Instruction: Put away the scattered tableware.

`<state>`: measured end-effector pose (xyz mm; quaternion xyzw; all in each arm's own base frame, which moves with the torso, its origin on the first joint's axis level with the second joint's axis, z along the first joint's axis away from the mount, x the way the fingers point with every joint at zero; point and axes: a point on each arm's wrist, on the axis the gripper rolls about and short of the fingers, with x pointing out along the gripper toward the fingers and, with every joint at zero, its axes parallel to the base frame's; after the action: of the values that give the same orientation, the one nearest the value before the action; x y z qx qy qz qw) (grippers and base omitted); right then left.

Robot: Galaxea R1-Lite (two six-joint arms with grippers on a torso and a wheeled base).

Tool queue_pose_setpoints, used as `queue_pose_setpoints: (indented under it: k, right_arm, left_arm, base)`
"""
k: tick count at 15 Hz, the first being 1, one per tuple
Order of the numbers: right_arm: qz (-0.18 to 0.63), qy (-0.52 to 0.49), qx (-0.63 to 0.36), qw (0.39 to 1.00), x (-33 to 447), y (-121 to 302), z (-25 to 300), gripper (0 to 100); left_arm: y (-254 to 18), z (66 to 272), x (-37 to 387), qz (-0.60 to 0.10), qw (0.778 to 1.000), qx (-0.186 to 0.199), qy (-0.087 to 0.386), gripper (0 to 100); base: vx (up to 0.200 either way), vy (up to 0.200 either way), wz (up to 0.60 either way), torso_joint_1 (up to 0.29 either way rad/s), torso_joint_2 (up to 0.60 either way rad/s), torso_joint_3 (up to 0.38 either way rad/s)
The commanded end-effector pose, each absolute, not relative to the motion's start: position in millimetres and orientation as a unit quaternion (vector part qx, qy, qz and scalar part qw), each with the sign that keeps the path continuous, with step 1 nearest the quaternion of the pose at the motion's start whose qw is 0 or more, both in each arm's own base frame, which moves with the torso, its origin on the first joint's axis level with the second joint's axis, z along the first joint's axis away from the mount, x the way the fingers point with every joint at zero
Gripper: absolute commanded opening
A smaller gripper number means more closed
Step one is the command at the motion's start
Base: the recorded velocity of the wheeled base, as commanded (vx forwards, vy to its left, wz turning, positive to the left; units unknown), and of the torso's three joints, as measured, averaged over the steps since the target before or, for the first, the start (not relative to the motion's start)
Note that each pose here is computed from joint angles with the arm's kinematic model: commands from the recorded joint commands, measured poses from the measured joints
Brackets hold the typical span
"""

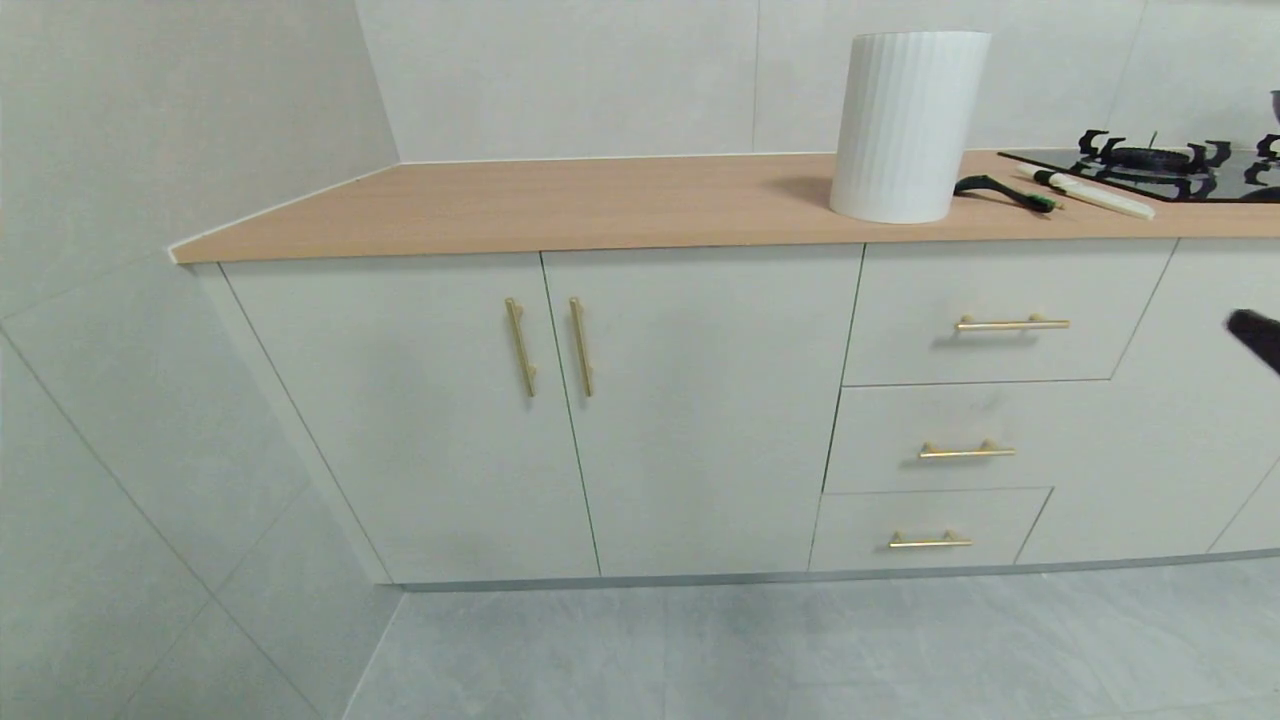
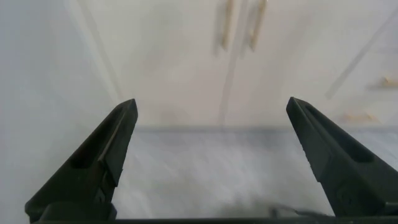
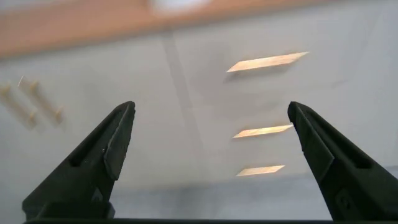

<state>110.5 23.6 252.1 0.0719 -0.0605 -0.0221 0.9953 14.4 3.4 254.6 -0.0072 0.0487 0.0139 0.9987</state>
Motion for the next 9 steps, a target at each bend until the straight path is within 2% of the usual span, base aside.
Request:
queue_pose_setpoints:
  k: [1, 3, 6, 9]
  right_arm:
    - [-0.101, -0.169, 0.042, 0.979, 13, -6, 243, 100]
    - [-0.120, -0.205, 0.012, 0.971, -25, -10, 233, 100]
    - [-0.149, -0.238, -0.040, 0.959, -60, -12, 217, 100]
    - [-0.143, -0.264, -0.063, 0.952, -79, -6, 202, 100]
  left_arm:
    - [20, 228, -43, 0.053, 0.998, 0.002, -0.044, 100]
    - [22, 219, -63, 0.077, 0.994, 0.012, -0.083, 100]
    - [21, 210, -81, 0.097, 0.988, 0.008, -0.120, 100]
    - [16, 205, -82, 0.125, 0.984, 0.008, -0.129, 100]
  base:
    - [0.000, 0.000, 0.00, 0.000, 0.00, 0.000]
    - [0.000, 0.000, 0.00, 0.000, 0.00, 0.000]
    - [0.000, 0.000, 0.00, 0.000, 0.00, 0.000]
    - [0.000, 0.000, 0.00, 0.000, 0.00, 0.000]
